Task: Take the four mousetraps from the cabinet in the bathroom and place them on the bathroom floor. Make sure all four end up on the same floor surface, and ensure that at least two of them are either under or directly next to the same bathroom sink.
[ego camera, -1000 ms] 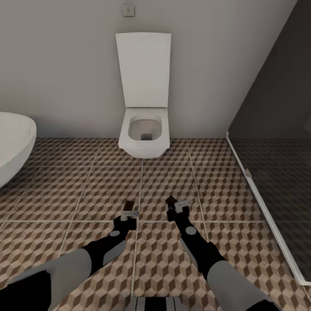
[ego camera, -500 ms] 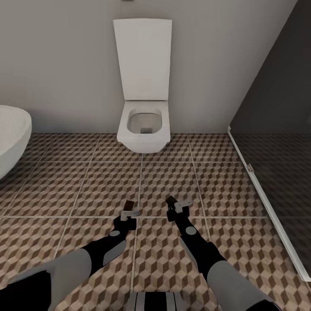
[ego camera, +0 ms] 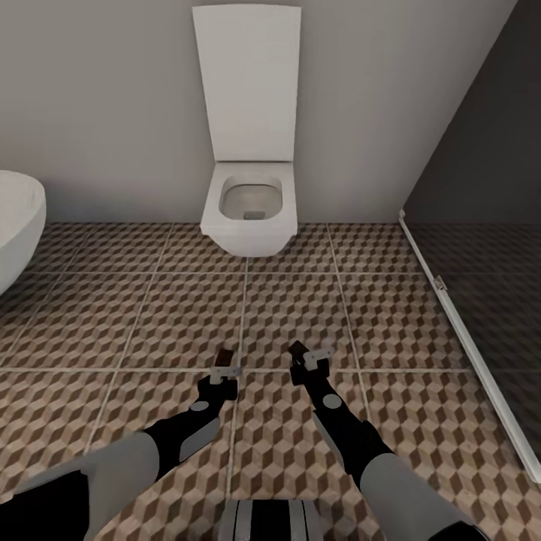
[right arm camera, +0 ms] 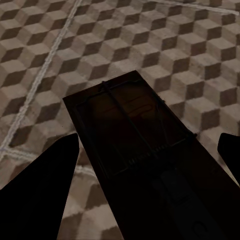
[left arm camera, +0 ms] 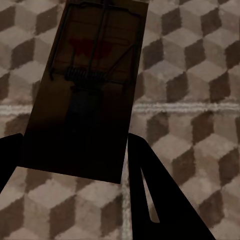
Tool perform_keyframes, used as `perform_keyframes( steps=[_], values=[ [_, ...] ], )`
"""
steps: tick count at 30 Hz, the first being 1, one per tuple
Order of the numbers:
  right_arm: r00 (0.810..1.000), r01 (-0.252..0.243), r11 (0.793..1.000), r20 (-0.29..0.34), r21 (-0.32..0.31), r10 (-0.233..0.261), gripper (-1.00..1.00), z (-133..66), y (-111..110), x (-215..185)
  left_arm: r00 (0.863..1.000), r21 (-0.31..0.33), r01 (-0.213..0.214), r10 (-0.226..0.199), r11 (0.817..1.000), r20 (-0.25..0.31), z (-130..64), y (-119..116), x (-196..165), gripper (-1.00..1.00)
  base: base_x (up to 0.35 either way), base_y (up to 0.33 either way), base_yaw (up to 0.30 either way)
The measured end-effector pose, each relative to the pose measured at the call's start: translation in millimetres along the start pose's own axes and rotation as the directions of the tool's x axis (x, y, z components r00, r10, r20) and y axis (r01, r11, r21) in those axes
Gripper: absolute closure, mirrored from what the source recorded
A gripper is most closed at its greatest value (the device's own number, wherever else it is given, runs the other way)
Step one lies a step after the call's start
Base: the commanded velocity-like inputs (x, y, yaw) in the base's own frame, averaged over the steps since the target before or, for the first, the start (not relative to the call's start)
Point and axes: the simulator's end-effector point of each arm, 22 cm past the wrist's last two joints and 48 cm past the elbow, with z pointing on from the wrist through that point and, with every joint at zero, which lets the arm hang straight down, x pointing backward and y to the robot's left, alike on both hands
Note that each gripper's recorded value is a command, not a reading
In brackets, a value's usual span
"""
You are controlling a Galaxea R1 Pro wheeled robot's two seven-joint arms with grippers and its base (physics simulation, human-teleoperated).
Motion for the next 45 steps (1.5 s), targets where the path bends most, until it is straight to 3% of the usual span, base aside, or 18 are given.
perform_keyframes(
  steps=[19, 32, 45],
  values=[
    [1.000, -0.003, 1.000, -0.017, -0.004, 0.003, 1.00, 21.2, 5, 51, 1.000, 0.006, 0.003, -0.002, 1.000, -0.016, 30.8, -1, 44, 1.00, 0.000, 0.000, 0.000],
    [1.000, -0.003, 1.000, -0.017, -0.006, 0.003, 1.00, 21.2, 5, 51, 1.000, 0.033, 0.010, -0.009, 0.999, -0.007, 28.6, -13, 39, 1.00, 0.015, 0.012, 0.000],
    [1.000, -0.003, 1.000, -0.016, -0.007, 0.003, 1.00, 21.1, 5, 50, 1.000, 0.033, 0.009, -0.009, 0.999, -0.009, 28.3, -13, 39, 1.00, 0.230, 0.182, 0.000]
  ],
)
